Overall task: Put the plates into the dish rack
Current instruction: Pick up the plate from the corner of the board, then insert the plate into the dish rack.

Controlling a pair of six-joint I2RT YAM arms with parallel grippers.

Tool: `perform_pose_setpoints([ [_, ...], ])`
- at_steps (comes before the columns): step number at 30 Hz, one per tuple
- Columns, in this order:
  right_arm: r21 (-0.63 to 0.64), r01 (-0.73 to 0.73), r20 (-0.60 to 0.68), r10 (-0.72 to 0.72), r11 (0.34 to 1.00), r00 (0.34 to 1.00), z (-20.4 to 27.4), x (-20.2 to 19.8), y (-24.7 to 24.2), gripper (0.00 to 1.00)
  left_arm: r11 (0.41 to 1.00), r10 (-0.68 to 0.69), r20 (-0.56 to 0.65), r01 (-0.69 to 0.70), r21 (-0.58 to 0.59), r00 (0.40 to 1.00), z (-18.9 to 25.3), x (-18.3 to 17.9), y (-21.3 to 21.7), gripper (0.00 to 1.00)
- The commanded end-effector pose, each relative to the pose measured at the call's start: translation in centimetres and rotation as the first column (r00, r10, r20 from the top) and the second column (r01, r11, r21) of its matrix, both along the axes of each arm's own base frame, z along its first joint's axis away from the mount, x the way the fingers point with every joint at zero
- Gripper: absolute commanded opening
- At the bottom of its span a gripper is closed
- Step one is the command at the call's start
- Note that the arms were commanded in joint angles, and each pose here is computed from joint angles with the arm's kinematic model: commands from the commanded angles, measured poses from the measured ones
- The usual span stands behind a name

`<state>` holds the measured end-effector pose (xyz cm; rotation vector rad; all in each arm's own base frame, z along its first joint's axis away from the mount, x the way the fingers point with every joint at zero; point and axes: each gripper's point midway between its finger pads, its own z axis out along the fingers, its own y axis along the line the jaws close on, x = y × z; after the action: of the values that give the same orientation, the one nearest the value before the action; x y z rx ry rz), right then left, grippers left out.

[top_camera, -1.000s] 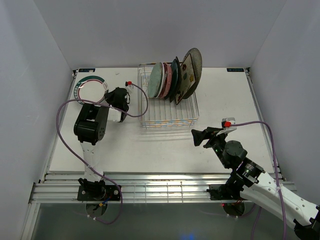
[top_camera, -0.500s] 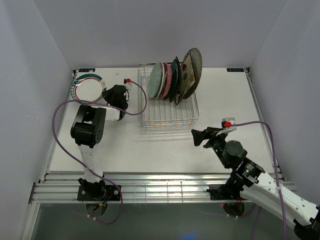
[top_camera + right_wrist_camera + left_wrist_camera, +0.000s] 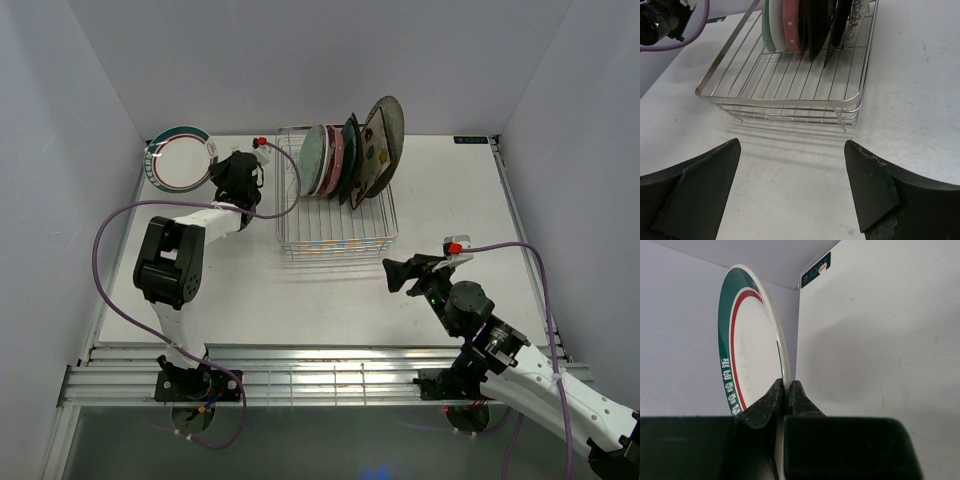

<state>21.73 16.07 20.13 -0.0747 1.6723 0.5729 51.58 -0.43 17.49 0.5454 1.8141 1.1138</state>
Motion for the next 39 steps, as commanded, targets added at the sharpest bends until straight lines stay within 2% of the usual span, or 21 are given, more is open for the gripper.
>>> perform_pose_setpoints([
  [1, 0.033, -0.002, 0.035, 0.001, 0.999, 0.999, 1.4, 0.1, 0.1, 0.9, 0.998, -0.012, 0.109, 0.02, -0.068, 0.994, 6.4, 0.1, -0.9, 0.0],
  [3, 0.033, -0.001, 0.035, 0.0, 0.999, 0.999, 1.4, 0.2, 0.1, 0.9, 0.995, -0.047, 0.075, 0.053, -0.089, 0.996, 6.6, 0.0, -1.7, 0.0],
  [5, 0.031, 0.001, 0.033, -0.002, 1.0, 0.999, 1.3, 0.2, 0.1, 0.9, 0.984, -0.063, 0.08, 0.075, -0.162, 0.995, 7.4, 0.4, -2.5, 0.0],
  [6, 0.03, 0.001, 0.032, -0.002, 1.0, 0.999, 1.3, 0.2, 0.1, 0.9, 0.974, -0.114, -0.004, 0.111, -0.196, 0.993, 6.1, 0.2, -3.4, 0.0],
  [7, 0.031, -0.001, 0.033, 0.0, 1.0, 0.999, 1.4, 0.2, 0.1, 0.9, 0.954, -0.126, 0.014, 0.125, -0.271, 0.992, 7.2, 0.6, -4.3, 0.0],
  [9, 0.03, -0.001, 0.032, 0.0, 1.0, 0.999, 1.4, 0.2, 0.2, 0.9, 0.934, -0.161, -0.025, 0.145, -0.327, 0.987, 6.9, 0.5, -5.2, 0.0],
  [10, 0.029, -0.002, 0.031, 0.001, 1.0, 1.0, 1.3, 0.2, 0.2, 0.9, 0.917, -0.177, 0.001, 0.165, -0.364, 0.984, 7.8, 0.8, -5.8, 0.0],
  [22, 0.031, -0.004, 0.033, 0.003, 1.0, 0.999, 1.4, 0.2, 0.2, 0.9, 0.903, -0.221, 0.039, 0.219, -0.371, 0.975, 11.2, 1.2, -8.4, 0.0],
  [29, 0.026, -0.007, 0.031, 0.006, 1.0, 1.0, 1.3, 0.2, 0.4, 0.9, 0.865, -0.283, 0.074, 0.287, -0.412, 0.956, 13.1, 0.9, -11.5, 0.0],
  [33, 0.026, -0.007, 0.031, 0.006, 1.0, 1.0, 1.3, 0.3, 0.4, 0.9, 0.828, -0.329, 0.09, 0.333, -0.451, 0.94, 14.4, 0.3, -13.4, 0.0],
  [36, 0.026, -0.008, 0.03, 0.008, 1.0, 1.0, 1.2, 0.3, 0.4, 0.9, 0.773, -0.373, 0.123, 0.382, -0.506, 0.92, 16.0, -0.5, -15.1, 0.0],
  [39, 0.024, -0.007, 0.029, 0.006, 1.0, 1.0, 1.2, 0.3, 0.4, 0.9, 0.685, -0.43, 0.159, 0.436, -0.584, 0.889, 17.2, -1.4, -16.8, 0.0],
])
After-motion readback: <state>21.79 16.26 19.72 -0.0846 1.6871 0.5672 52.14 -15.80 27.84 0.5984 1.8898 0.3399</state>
